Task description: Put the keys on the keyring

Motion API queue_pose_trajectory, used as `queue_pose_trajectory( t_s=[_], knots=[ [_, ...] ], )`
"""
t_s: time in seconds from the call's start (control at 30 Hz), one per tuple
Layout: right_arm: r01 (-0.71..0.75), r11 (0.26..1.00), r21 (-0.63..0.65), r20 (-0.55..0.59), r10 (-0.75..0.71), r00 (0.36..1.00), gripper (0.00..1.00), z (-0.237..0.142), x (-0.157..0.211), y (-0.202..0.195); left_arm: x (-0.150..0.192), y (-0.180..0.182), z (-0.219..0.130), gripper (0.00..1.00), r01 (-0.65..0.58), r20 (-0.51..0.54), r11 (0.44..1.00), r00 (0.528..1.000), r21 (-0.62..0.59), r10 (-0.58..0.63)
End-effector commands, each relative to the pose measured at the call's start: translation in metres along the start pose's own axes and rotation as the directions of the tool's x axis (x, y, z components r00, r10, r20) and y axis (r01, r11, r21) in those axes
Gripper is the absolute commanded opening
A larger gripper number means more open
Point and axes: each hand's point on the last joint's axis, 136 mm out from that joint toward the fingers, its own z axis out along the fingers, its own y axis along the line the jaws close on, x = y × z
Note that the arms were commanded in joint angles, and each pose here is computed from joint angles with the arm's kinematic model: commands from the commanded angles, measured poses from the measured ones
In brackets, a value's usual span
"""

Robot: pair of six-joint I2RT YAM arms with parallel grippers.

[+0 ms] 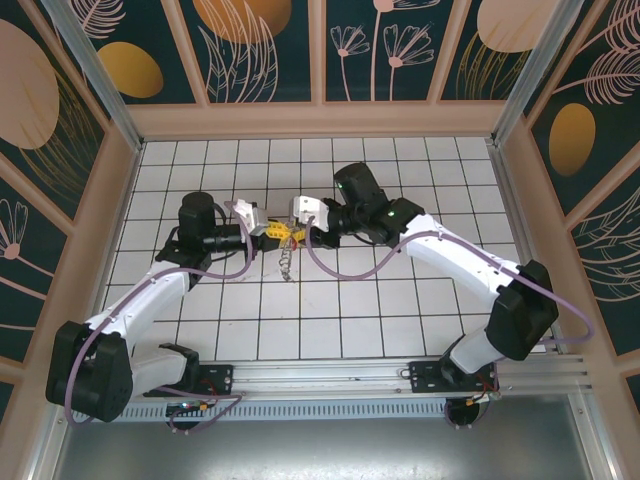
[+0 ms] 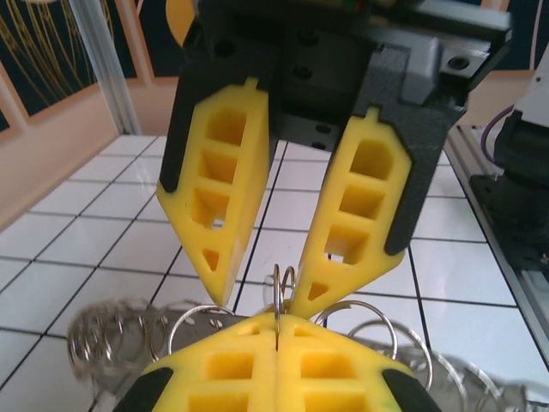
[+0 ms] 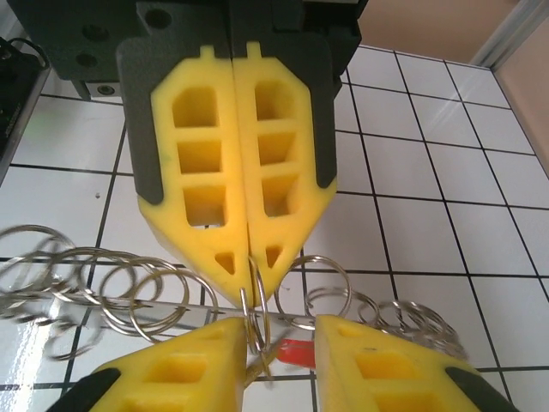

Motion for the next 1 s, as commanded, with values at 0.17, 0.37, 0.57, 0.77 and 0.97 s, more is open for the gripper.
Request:
queue_pose_trajectory(
  t_s=[0.17, 0.37, 0.57, 0.77, 0.97],
  knots=[
    [-0.026, 0.998, -0.055, 0.039, 0.029, 0.999, 0.35, -0.021, -0.004, 0.013, -0.029, -0.014, -0.002, 0.0, -0.101, 0.112, 0.992, 0.989, 0.076, 0.092],
    [-0.021, 0.999, -0.025, 0.081, 0.023, 0.996, 0.38, -0.04, -0.013, 0.009, -0.027, -0.014, 0.0, 0.0, -0.093, 0.114, 0.991, 0.99, 0.091, 0.083],
    [-0.041, 0.998, -0.043, 0.114, 0.045, 0.992, 0.3, -0.037, -0.018, 0.011, -0.025, -0.013, 0.001, 0.0, -0.104, 0.111, 0.99, 0.989, 0.091, 0.094],
    [-0.087, 0.995, -0.044, 0.108, 0.091, 0.99, 0.12, -0.021, -0.014, 0.005, -0.027, -0.018, -0.001, 0.0, -0.115, 0.117, 0.988, 0.988, 0.104, 0.102],
    [-0.096, 0.993, -0.073, 0.127, 0.105, 0.986, 0.0, -0.009, -0.018, 0.007, -0.026, -0.019, -0.002, 0.0, -0.125, 0.12, 0.988, 0.986, 0.09, 0.114]
  ],
)
